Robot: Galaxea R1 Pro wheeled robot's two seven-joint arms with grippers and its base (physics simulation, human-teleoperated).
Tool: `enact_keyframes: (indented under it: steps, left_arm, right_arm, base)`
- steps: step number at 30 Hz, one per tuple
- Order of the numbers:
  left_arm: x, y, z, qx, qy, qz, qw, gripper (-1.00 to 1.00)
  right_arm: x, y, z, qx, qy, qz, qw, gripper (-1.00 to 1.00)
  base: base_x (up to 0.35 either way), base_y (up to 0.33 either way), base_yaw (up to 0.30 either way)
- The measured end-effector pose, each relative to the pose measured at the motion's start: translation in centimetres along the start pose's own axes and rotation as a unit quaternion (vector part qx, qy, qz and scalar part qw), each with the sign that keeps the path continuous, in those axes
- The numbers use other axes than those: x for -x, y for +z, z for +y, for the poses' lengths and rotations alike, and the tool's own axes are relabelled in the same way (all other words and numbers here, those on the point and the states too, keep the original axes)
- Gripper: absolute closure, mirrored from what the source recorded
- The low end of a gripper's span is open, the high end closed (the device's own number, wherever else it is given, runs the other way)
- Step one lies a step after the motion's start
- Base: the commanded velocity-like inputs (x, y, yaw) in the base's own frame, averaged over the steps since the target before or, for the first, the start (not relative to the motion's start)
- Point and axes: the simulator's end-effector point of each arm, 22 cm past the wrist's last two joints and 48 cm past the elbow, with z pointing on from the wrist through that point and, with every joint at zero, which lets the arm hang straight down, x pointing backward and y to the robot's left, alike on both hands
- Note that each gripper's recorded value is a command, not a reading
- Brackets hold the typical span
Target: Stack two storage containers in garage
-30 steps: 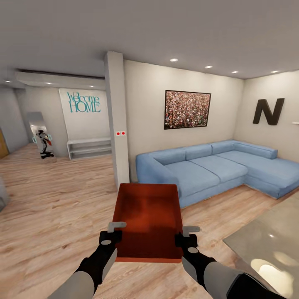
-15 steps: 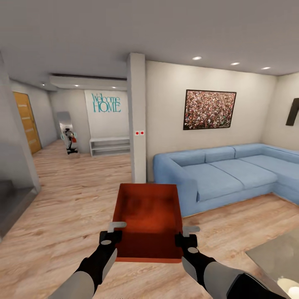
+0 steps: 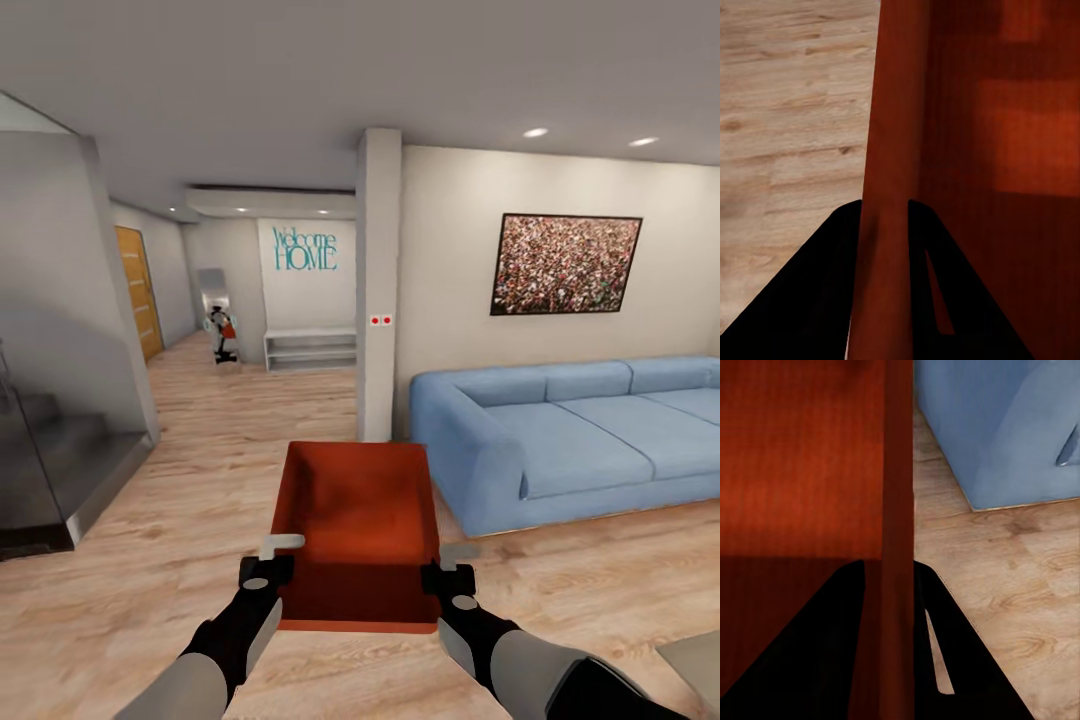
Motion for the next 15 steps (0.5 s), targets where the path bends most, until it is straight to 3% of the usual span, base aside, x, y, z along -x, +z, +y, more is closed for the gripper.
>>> enact_keyframes:
  steps: [15]
  left_arm:
    - [0.0, 0.0, 0.01, 0.0, 0.0, 0.0, 1.0, 1.0]
  right_arm:
    - [0.01, 0.0, 0.0, 0.0, 0.0, 0.0, 1.0, 1.0]
  base:
    - [0.0, 0.0, 0.3]
